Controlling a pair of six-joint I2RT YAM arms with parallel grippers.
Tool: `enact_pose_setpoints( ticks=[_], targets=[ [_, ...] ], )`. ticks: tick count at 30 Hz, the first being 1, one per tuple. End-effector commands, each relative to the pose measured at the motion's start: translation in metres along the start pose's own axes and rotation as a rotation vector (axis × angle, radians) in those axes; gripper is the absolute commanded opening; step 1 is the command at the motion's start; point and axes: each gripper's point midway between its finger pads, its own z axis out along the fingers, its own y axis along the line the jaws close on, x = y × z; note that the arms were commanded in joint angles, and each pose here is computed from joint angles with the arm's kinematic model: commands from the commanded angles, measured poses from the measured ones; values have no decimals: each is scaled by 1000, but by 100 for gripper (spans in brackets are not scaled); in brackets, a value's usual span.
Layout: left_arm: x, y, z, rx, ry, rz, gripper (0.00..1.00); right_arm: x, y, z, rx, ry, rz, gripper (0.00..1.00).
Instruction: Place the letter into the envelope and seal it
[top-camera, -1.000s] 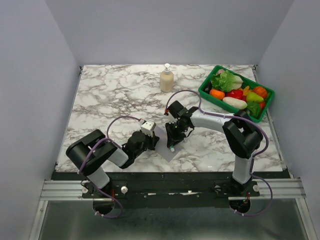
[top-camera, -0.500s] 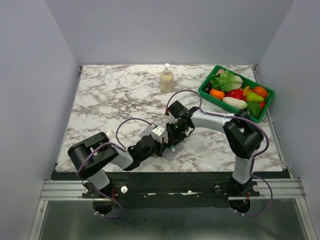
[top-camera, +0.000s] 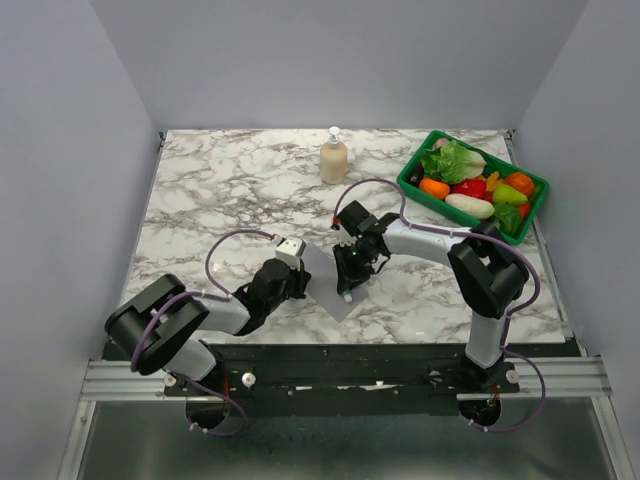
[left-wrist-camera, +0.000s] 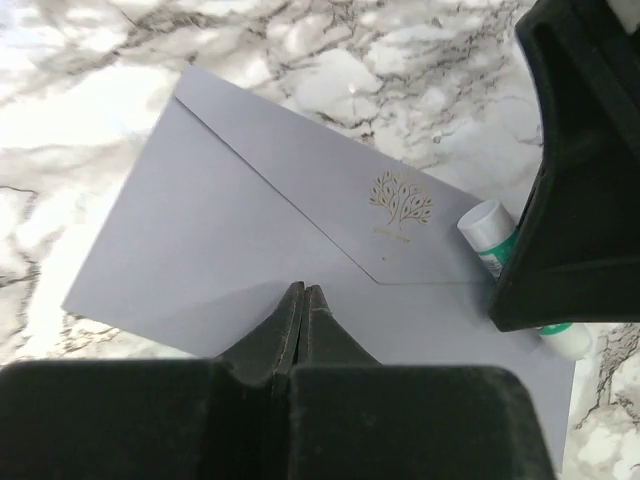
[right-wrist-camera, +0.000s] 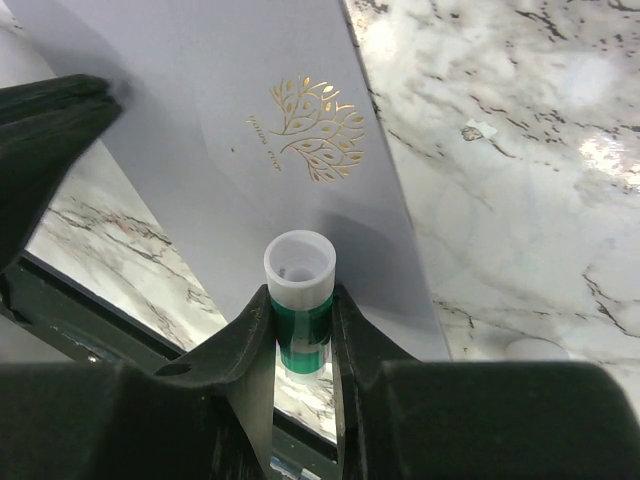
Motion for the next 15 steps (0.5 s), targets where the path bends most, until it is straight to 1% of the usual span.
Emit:
enact_pose_setpoints(
  ticks=[1,5,7,8,9,11,12,13,14,15],
  targets=[
    [-31,10,-17,-86,-33,29,0,12,-36,3,150,27,-2,1],
    [-87,6,-40,-123,-145,52,0,-1,-22,-11,103,-24,-20,1],
    [-104,6,-54,-136,-174,64,1,-11,-10,-25,71,-69,-41,1],
    [-114,6,-58,-144,-194,64,6,-14,-3,-30,43,-81,-49,1],
    [-118,6,-64,-149,-195,64,26,-18,3,-36,20,-98,-58,1],
    [-124,4,-68,-151,-202,55,52,-25,22,-55,-46,-141,-79,1],
    [-123,7,-71,-164,-193,45,72,-28,26,-62,-62,-159,-83,1],
    [-124,7,-73,-167,-192,33,82,-30,30,-68,-74,-174,-86,1],
    [-127,5,-74,-164,-195,25,89,-32,37,-80,-95,-205,-97,1],
    [-127,5,-77,-164,-191,23,99,-32,38,-84,-100,-212,-100,1]
  ],
)
